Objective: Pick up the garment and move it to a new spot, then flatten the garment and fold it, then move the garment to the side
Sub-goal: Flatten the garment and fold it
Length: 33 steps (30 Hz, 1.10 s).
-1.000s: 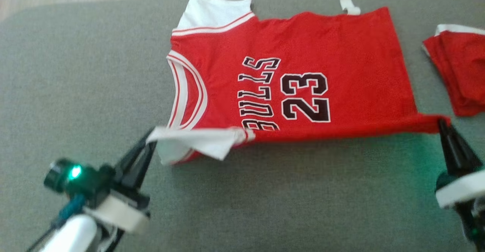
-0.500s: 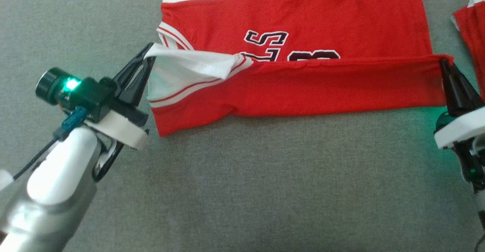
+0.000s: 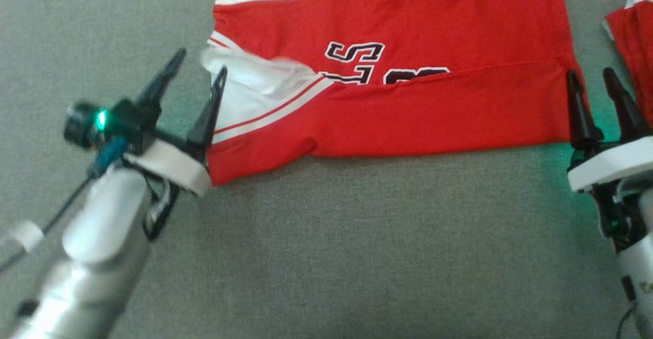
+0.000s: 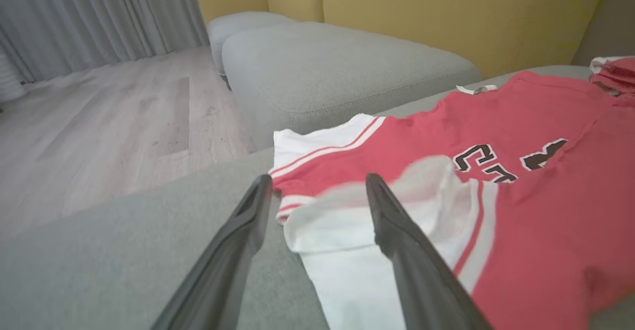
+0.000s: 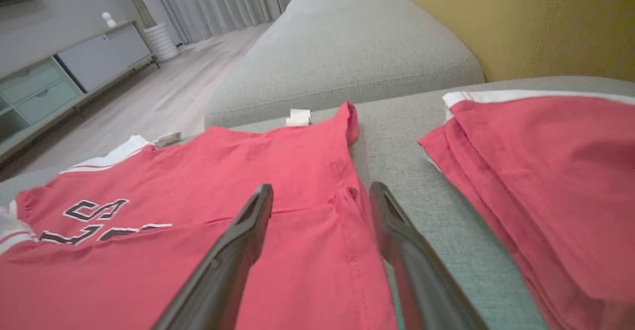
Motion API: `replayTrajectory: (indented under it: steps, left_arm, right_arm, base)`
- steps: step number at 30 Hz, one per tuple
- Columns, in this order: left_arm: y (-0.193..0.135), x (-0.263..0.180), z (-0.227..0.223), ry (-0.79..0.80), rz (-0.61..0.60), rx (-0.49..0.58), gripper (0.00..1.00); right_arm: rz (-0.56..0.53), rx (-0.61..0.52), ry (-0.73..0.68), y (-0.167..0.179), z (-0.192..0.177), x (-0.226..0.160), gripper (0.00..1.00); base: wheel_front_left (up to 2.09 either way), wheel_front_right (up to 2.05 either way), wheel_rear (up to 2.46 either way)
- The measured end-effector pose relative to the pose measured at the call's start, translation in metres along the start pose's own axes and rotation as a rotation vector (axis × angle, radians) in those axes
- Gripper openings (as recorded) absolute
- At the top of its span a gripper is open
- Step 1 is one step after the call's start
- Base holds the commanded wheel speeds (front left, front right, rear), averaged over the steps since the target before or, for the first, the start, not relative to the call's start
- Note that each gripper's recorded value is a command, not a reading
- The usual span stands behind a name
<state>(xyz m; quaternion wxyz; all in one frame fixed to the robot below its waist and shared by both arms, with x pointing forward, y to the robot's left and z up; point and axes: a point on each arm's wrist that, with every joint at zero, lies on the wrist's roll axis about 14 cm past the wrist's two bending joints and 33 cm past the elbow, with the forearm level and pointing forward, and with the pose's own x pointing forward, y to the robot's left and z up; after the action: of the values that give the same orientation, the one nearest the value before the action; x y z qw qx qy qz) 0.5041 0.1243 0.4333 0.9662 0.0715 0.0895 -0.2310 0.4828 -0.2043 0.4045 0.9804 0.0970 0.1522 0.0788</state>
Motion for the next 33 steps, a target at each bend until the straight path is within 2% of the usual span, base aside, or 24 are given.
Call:
replayTrajectory:
  steps: [3,4,7,10,15,16,18,31,32,33]
  left_arm:
    - [-0.012,-0.016,-0.014,0.015,0.041,-0.110,1.00]
    - [-0.027,-0.034,-0.038,0.069,0.058,-0.176,1.00]
    - [-0.046,-0.061,-0.070,0.152,0.091,-0.279,1.00]
    - [-0.054,-0.073,-0.087,0.208,0.114,-0.322,1.00]
    - [-0.055,-0.068,-0.088,0.242,0.106,-0.327,1.00]
    - [-0.055,-0.068,-0.088,0.243,0.104,-0.331,0.81]
    - [-0.057,-0.066,-0.088,0.248,0.096,-0.335,0.00]
    - [-0.054,-0.076,-0.081,0.246,0.093,-0.316,0.00]
    - [-0.052,-0.077,-0.081,0.246,0.097,-0.313,0.00]
    - [-0.051,-0.078,-0.081,0.246,0.099,-0.310,0.00]
  right_arm:
    - [0.002,0.013,-0.032,0.005,0.005,-0.008,1.00]
    - [-0.003,0.022,-0.030,0.005,0.001,-0.017,1.00]
    - [-0.022,0.053,-0.013,0.004,-0.012,-0.032,1.00]
    - [-0.035,0.071,0.007,0.004,-0.023,-0.042,1.00]
    - [-0.046,0.074,-0.004,0.001,-0.020,-0.044,1.00]
    - [-0.049,0.074,-0.002,0.000,-0.021,-0.045,1.00]
    - [-0.053,0.075,0.014,-0.001,-0.024,-0.045,1.00]
    - [-0.095,-0.003,0.202,-0.012,-0.051,-0.033,1.00]
    - [-0.099,-0.002,0.220,-0.013,-0.054,-0.033,0.77]
    - [-0.099,-0.005,0.240,-0.013,-0.057,-0.034,0.36]
  base:
    - [0.00,0.00,0.00]
    - [0.00,0.00,0.00]
    - [0.00,0.00,0.00]
    - [0.00,0.00,0.00]
    - [0.00,0.00,0.00]
    - [0.00,0.00,0.00]
    - [0.00,0.00,0.00]
    - [0.00,0.00,0.00]
    - [0.00,0.00,0.00]
    - [0.00,0.00,0.00]
